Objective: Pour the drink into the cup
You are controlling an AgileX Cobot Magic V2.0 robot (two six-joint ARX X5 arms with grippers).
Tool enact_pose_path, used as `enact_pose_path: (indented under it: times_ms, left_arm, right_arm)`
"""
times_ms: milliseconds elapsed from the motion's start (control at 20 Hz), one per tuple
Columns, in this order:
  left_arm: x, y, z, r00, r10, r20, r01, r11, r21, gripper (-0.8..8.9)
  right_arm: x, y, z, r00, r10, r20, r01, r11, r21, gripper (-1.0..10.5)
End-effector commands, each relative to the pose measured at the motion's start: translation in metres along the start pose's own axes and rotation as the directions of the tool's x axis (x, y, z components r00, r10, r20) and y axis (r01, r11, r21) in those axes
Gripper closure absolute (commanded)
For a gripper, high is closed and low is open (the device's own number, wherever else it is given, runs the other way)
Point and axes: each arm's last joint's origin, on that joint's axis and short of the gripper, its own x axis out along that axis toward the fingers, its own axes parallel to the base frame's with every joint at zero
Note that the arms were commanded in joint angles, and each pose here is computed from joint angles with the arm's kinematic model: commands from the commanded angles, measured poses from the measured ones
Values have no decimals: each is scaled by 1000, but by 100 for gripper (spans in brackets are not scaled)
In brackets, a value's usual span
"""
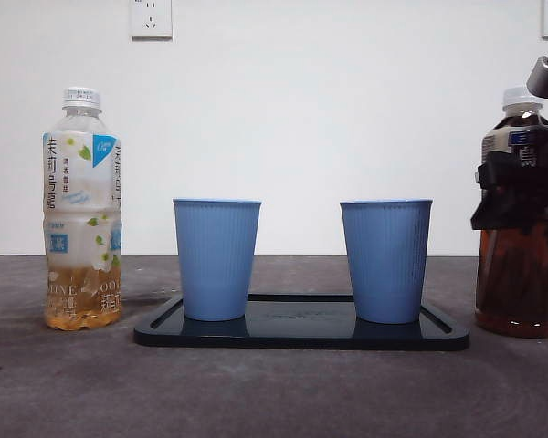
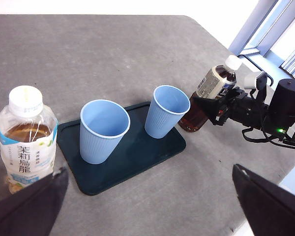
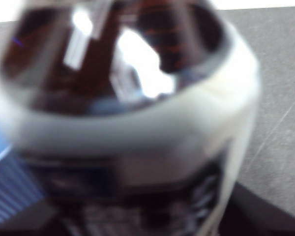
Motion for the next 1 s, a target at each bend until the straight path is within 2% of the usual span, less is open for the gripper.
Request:
enact_pose_path:
  times_ms: [50, 350, 500, 700, 800, 850, 1000]
  left_arm:
    - [-2, -2, 5, 1000, -2, 22, 2, 1000, 22, 286]
    - [-2, -2, 5, 1000, -2, 22, 2, 999, 43, 286]
    - [-2, -2, 5, 1000, -2, 22, 1, 999, 45, 286]
    - [-3, -2, 5, 1000, -3, 23, 1, 999, 47, 286]
    - [-3, -2, 5, 1000, -3, 23, 1, 999, 48, 286]
    - [-3, -2, 5, 1000, -3, 22, 1, 999, 47, 286]
    - [-3, -2, 5, 1000, -2, 22, 1, 999, 47, 286]
  right_arm:
    - [1, -1, -2, 1000, -8, -7, 8, 1000, -9, 753]
    - [-2, 5, 16, 997, 74, -18, -74, 997, -9, 766]
    - [-5, 11, 42, 985, 51, -165, -62, 996, -64, 766]
    - [-15, 29, 89, 940, 3, -342, -66, 983, -173, 766]
    - [-23, 40, 109, 917, -45, -397, -70, 960, -270, 766]
    - [-29, 45, 116, 902, -85, -422, -66, 941, -331, 766]
    - [-39, 56, 132, 859, -214, -465, -58, 862, -504, 766]
